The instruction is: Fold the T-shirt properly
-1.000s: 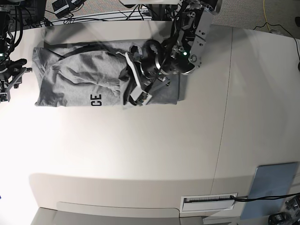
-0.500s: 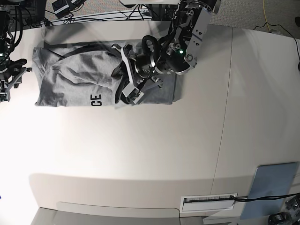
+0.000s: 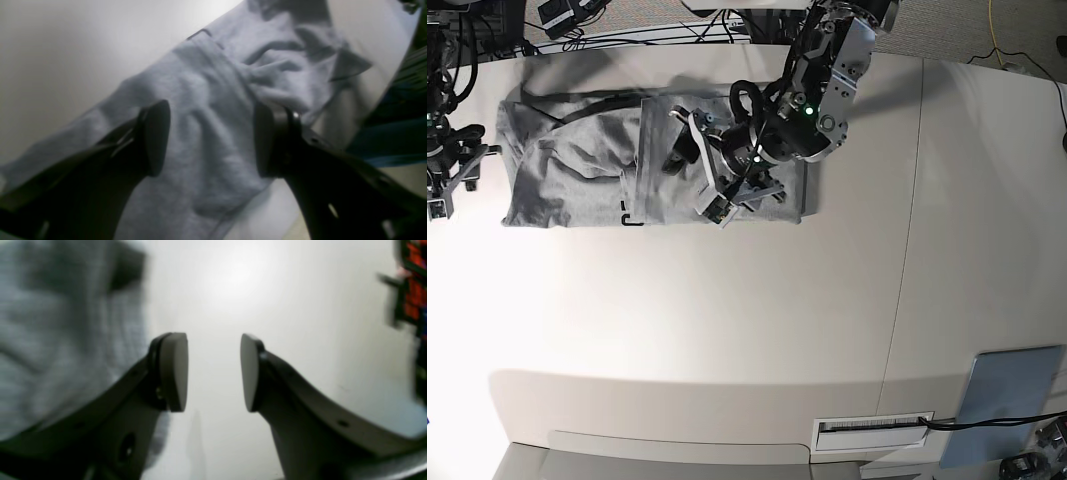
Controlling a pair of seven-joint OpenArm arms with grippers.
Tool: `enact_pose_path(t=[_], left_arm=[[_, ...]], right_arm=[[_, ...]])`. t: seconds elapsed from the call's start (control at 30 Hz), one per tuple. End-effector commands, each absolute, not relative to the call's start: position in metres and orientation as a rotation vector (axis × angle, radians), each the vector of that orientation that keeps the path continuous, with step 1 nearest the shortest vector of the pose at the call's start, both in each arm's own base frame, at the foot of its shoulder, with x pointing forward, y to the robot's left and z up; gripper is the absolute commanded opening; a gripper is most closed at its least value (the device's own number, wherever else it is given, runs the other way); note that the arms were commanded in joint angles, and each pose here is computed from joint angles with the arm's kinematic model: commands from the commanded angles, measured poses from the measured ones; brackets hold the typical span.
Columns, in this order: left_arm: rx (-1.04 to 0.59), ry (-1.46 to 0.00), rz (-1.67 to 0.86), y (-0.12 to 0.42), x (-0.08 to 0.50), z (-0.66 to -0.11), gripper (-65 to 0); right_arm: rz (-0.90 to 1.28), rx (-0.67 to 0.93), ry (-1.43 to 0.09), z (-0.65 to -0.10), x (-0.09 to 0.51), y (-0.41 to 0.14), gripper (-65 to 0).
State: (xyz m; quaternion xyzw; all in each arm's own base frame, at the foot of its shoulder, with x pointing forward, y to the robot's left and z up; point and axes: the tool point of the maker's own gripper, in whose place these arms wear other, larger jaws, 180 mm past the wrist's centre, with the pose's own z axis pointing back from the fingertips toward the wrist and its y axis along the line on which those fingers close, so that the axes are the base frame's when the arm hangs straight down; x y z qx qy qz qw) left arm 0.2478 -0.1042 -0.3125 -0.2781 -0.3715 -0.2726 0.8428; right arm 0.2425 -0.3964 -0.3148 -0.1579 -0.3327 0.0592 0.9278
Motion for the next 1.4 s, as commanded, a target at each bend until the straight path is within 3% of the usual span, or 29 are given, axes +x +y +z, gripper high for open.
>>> enact_pose_path(t=[0.0,0.3,0.43,0.6,0.73,0.8,0.97,1.37], left_arm=[[-0.596,-0.831,-0.583,-0.108,0.253,-0.300,-25.5],[-0.555,-0.832,-0.590,-0.103,0.255,-0.304,-25.5],[-0.555,-0.822,-0.589,-0.103,0.253,-0.306,-25.5],[-0.558,-0.804,-0.585,-0.103,0.248,-0.311,-25.5],[-0.542,-0.794,-0.584,-0.101,0.245,-0.315,-25.5],[-0.519,-0.794,-0.588,-0.098,0.245,-0.318,-25.5],[-0.520,-0.791,-0.582,-0.098,0.244,-0.319,-25.5],[-0.521,-0.782,-0.580,-0.098,0.241,-0.321,-25.5]], right_arm=[[0.128,-0.339,-0.734,-0.296,0.251,-0.405,-39.4],[-0.017,0.075,-0.695,-0.322,0.220,-0.422,-39.2],[-0.139,0.190,-0.638,-0.345,0.217,-0.428,-38.9],[-0.219,0.316,-0.634,-0.349,0.228,-0.421,-29.3],[-0.201,0.463,-0.632,-0.335,0.235,-0.397,-28.5],[-0.202,0.527,-0.702,-0.320,0.248,-0.390,-28.5],[-0.196,0.514,-0.701,-0.325,0.257,-0.386,-28.5],[-0.081,0.343,-0.480,-0.389,0.252,-0.364,-28.5]])
